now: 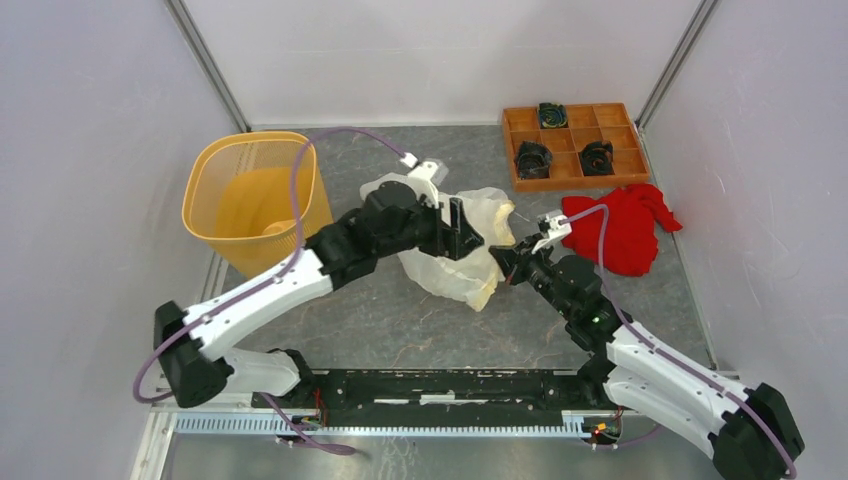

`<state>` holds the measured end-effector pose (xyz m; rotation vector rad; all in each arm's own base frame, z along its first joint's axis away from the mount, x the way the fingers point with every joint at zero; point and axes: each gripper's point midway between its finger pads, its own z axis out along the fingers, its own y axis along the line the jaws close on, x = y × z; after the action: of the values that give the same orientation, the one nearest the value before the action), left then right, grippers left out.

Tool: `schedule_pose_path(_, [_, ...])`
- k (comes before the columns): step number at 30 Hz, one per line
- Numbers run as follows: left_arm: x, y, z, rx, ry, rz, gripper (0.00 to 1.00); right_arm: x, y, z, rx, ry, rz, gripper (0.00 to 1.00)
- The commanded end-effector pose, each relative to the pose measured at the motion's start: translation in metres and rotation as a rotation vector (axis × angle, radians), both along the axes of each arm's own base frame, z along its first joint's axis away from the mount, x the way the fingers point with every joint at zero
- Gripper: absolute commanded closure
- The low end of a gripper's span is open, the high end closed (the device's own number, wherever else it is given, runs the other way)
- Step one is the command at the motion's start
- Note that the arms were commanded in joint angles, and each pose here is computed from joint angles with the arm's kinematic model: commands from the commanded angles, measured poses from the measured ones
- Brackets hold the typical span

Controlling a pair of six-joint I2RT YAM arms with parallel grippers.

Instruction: Put the trash bags into the trash bin

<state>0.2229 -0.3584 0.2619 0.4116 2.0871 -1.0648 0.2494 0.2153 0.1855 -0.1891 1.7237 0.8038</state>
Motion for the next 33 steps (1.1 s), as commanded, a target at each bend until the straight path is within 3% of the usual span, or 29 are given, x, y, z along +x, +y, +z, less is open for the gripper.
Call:
schedule_pose_path(1, [0.016, 0.083, 0.075, 0.146, -0.260, 0.230, 0.15, 0.009, -0.040, 0.002, -0.116, -0.056, -0.174, 1.00])
schedule_pose_path(7, [0.029, 0.226, 0.105, 0.503, -0.416, 0.716, 0.00, 0.004, -0.083, 0.029, -0.200, -0.112, -0.325, 0.99])
schedule_pose_path(9, [0.033, 0.255, 0.102, 0.627, -0.426, 0.829, 0.00, 0.001, -0.093, 0.047, -0.181, -0.147, -0.359, 0.99])
schedule_pose_path(12, [0.051, 0.272, 0.083, 0.764, -0.359, 0.863, 0.00, -0.004, -0.099, 0.068, -0.165, -0.178, -0.373, 0.99])
schedule_pose_path(15, [0.074, 0.277, 0.056, 0.734, -0.229, 0.808, 0.00, -0.008, -0.100, 0.098, -0.175, -0.232, -0.353, 0.99])
schedule_pose_path(20, [0.086, 0.275, 0.046, 0.678, -0.209, 0.812, 0.00, -0.016, -0.111, 0.143, -0.219, -0.291, -0.360, 0.99])
schedule_pose_path(22, [0.087, 0.275, 0.039, 0.686, -0.208, 0.803, 0.08, -0.019, -0.114, 0.157, -0.226, -0.321, -0.357, 0.99])
schedule_pose_path(28, [0.084, 0.271, 0.030, 0.712, -0.199, 0.749, 0.50, -0.025, -0.119, 0.212, -0.230, -0.400, -0.358, 0.99])
schedule_pose_path(33, [0.081, 0.258, 0.034, 0.685, -0.226, 0.647, 0.76, -0.021, -0.121, 0.271, 0.020, -0.326, -0.438, 0.99])
